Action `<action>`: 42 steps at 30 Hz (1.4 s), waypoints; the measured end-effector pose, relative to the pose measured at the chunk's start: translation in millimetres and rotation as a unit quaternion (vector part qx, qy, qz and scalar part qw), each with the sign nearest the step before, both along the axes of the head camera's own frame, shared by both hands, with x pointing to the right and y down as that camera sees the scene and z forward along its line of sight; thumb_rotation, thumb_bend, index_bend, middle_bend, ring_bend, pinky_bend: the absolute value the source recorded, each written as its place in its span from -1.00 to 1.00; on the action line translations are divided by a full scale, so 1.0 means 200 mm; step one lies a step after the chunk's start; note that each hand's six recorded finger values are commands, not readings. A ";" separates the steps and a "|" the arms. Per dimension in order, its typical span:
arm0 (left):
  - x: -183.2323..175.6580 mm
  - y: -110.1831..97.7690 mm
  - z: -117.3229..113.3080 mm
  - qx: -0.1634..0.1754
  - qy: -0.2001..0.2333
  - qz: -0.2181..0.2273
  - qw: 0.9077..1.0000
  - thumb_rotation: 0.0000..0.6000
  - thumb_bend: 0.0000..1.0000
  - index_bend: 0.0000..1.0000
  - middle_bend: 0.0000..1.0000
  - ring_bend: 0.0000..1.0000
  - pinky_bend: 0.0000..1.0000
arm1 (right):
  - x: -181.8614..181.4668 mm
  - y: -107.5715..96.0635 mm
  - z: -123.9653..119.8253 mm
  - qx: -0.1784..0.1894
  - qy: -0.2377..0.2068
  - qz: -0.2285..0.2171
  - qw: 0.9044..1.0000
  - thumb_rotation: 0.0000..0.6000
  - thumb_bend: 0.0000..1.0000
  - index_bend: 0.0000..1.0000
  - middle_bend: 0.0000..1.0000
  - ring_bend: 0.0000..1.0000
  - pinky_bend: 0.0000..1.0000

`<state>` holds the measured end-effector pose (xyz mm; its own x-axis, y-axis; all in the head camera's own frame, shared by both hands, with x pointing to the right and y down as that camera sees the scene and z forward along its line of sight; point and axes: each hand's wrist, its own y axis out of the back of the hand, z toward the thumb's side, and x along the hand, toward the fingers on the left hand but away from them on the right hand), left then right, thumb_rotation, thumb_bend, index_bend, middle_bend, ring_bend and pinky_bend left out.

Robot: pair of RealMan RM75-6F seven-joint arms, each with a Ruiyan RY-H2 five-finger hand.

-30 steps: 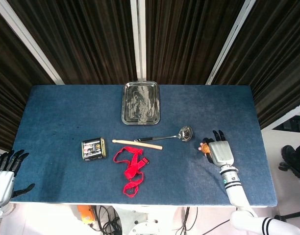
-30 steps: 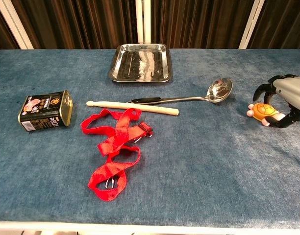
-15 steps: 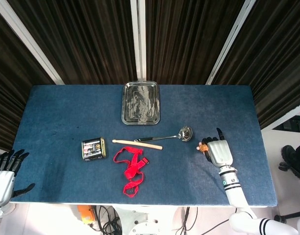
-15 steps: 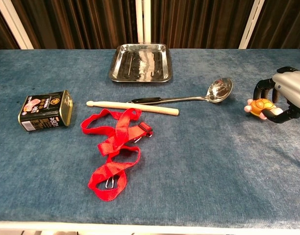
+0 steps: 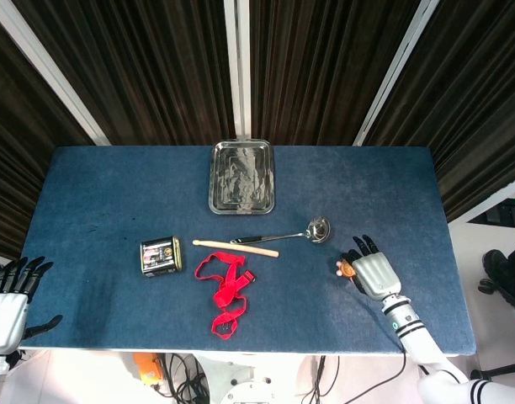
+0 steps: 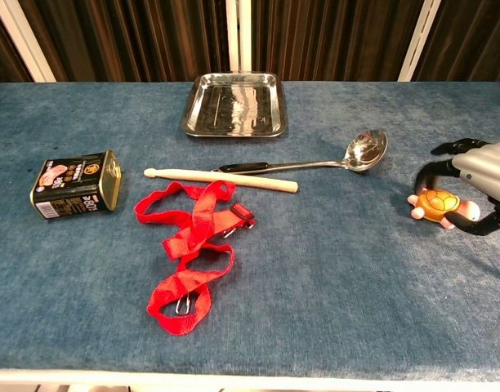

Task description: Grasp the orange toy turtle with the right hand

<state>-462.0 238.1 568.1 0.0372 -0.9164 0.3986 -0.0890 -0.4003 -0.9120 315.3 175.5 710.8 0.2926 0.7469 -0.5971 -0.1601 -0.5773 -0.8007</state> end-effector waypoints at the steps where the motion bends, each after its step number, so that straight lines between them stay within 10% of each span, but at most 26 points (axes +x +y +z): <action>1: 0.00 0.00 0.00 0.000 0.000 0.000 1.000 1.00 -0.84 -0.70 -0.83 -1.00 -0.97 | 0.00 0.00 -0.01 0.003 -0.003 0.002 1.000 1.00 -0.84 -0.68 -0.46 -1.00 -1.00; 10: 0.00 0.00 0.01 -0.002 0.001 0.000 1.000 1.00 -0.84 -0.71 -0.83 -1.00 -0.97 | 0.02 0.00 -0.01 0.010 -0.009 0.009 1.000 1.00 -0.65 -0.24 -0.14 -0.91 -1.00; 18: -0.01 0.00 0.01 -0.003 0.001 -0.002 1.000 1.00 -0.84 -0.71 -0.83 -1.00 -0.97 | -0.03 -0.01 0.01 0.034 -0.008 0.004 0.999 1.00 -0.27 0.91 0.71 -0.24 -1.00; 26: -0.01 0.00 0.00 -0.003 0.002 -0.002 1.000 1.00 -0.84 -0.71 -0.83 -1.00 -0.97 | -0.04 -0.02 0.00 0.061 -0.015 -0.001 0.998 1.00 -0.27 1.00 0.81 -0.17 -1.00; 28: -0.01 0.00 0.00 -0.003 0.002 -0.002 1.000 1.00 -0.84 -0.71 -0.83 -1.00 -0.97 | -0.04 -0.02 0.00 0.062 -0.019 0.001 0.998 1.00 -0.39 0.84 0.70 -0.22 -1.00; 34: -0.01 0.00 0.00 -0.002 0.001 0.000 1.000 1.00 -0.84 -0.71 -0.83 -1.00 -0.97 | -0.01 -0.02 -0.02 0.043 -0.016 -0.002 0.999 1.00 -0.94 -0.64 -0.54 -0.98 -1.00; 42: 0.00 0.00 0.00 -0.002 0.001 0.001 1.000 1.00 -0.84 -0.71 -0.83 -1.00 -0.97 | 0.03 -0.02 -0.07 0.026 -0.015 0.004 1.000 1.00 -0.64 -0.80 -0.58 -1.00 -1.00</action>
